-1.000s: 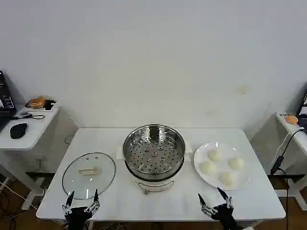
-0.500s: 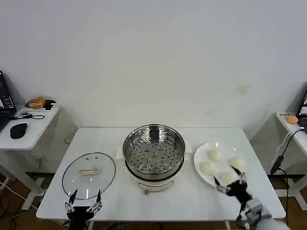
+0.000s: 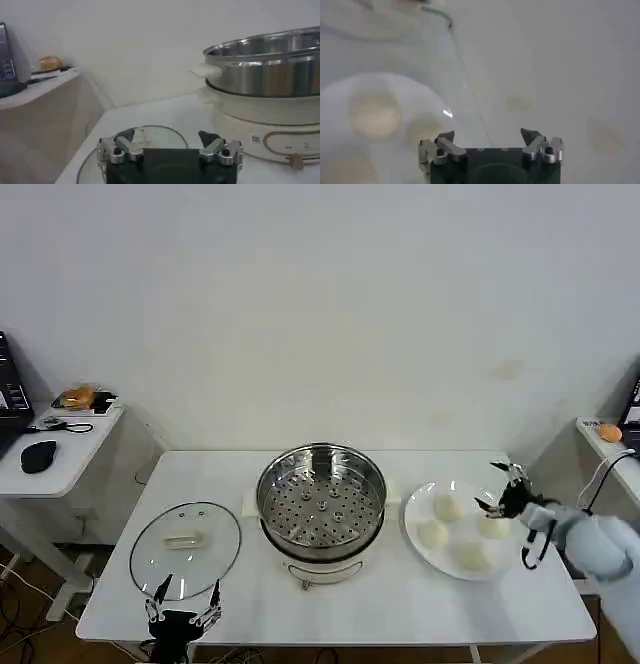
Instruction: Take steamed baozi put them in steamer then cover it.
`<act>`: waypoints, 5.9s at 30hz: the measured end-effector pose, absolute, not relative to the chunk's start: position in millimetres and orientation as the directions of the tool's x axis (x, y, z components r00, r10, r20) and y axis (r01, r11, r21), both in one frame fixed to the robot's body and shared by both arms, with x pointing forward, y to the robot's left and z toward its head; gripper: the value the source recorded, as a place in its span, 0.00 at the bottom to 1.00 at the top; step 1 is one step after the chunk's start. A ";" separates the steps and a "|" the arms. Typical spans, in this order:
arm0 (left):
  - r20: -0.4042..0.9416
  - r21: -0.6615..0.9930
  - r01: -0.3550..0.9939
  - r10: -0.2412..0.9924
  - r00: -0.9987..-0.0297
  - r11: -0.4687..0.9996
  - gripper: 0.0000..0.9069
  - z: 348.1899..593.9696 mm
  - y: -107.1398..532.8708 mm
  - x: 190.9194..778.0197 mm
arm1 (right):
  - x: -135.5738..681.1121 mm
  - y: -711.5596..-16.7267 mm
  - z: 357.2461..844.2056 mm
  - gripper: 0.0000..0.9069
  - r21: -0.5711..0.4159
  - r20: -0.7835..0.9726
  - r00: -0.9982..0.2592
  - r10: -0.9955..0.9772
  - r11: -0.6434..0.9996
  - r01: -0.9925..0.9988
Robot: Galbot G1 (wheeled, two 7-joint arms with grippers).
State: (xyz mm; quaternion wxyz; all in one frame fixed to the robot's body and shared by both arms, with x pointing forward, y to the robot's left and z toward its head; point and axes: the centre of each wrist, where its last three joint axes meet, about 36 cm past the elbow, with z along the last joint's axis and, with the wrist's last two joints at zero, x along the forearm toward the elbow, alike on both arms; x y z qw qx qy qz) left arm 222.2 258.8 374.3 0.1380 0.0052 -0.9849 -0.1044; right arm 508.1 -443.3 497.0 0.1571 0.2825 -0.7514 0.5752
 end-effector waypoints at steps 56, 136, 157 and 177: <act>0.249 0.260 0.022 -0.045 -0.967 0.965 1.00 373.5 263.7 234.0 | 662.0 -374.1 448.4 0.69 -0.342 0.939 -0.337 -0.067 -0.097 -0.935; 0.251 0.187 -0.044 -0.091 -0.964 0.981 1.00 382.7 300.9 238.1 | 683.8 -99.5 602.8 0.67 -0.472 0.882 -0.249 -0.401 -0.774 -0.423; 0.243 0.186 -0.052 -0.097 -0.965 0.981 1.00 386.1 302.5 238.2 | 695.7 -88.3 575.7 1.00 -0.440 0.889 -0.260 -0.376 -0.860 -0.259; 0.235 0.160 -0.037 -0.075 -0.969 0.986 1.00 394.3 300.4 246.7 | 674.1 -164.8 672.4 1.00 -0.537 0.841 -0.353 -0.409 -0.708 -0.459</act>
